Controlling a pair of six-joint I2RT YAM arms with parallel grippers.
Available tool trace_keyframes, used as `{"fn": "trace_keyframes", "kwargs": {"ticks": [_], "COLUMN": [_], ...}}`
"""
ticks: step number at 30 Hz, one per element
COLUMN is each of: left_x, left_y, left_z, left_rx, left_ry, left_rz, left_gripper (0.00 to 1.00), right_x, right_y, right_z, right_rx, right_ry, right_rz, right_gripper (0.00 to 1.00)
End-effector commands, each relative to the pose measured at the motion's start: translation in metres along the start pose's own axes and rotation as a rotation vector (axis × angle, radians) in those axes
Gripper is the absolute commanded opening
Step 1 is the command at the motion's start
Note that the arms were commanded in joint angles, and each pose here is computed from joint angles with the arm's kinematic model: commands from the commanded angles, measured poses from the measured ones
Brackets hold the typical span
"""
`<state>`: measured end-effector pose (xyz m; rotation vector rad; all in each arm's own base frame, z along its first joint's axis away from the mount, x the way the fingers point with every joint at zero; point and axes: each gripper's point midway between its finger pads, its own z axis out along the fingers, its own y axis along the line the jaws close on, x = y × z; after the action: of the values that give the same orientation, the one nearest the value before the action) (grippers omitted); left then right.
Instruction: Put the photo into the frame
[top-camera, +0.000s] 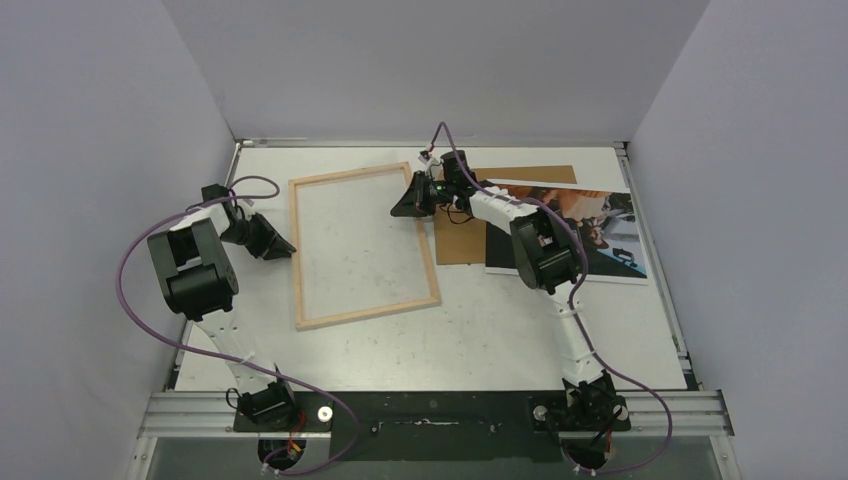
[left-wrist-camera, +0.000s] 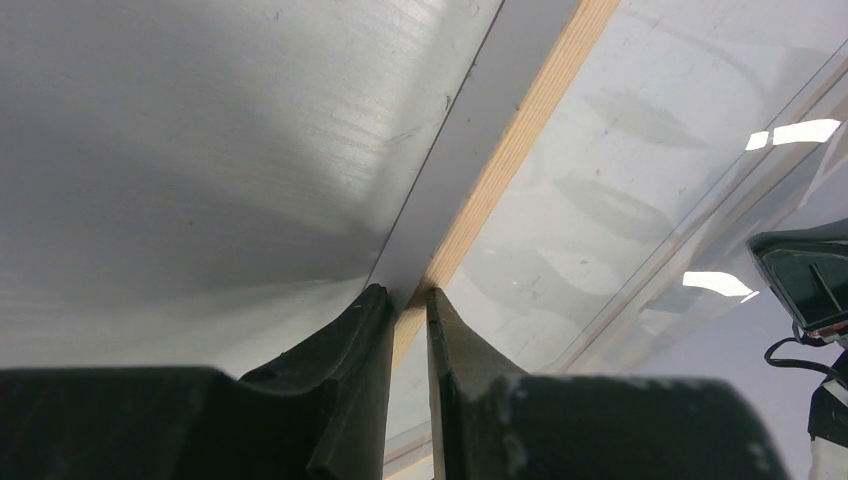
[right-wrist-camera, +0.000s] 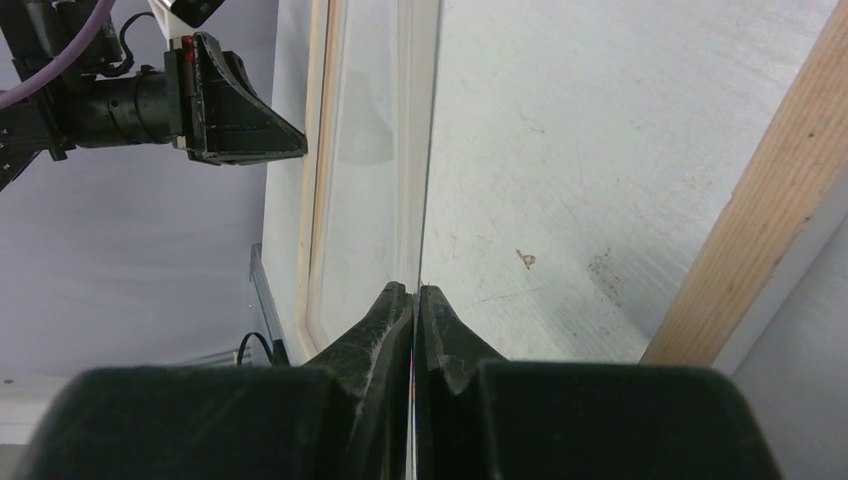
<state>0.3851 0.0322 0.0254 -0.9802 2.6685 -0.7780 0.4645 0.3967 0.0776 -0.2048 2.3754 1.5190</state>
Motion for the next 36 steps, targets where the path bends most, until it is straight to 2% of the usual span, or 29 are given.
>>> {"fn": "trace_keyframes", "kwargs": {"ticks": [1, 24, 36], "left_x": [-0.004, -0.004, -0.003], "left_y": [0.006, 0.006, 0.004], "left_z": [0.01, 0.012, 0.012], "left_rx": [-0.041, -0.038, -0.04], "left_ry": [0.001, 0.008, 0.011], "left_rz": [0.019, 0.019, 0.021], "left_gripper": [0.16, 0.15, 0.15], "right_x": [-0.034, -0.024, -0.021], "right_y": [0.068, 0.048, 0.036], "right_z": [-0.022, -0.011, -0.007], "right_rx": [-0.125, -0.079, -0.013], "right_ry": [-0.114, -0.082, -0.066], "right_rz": [-0.175, -0.105, -0.052], "right_gripper": [0.0, 0.0, 0.19]}}
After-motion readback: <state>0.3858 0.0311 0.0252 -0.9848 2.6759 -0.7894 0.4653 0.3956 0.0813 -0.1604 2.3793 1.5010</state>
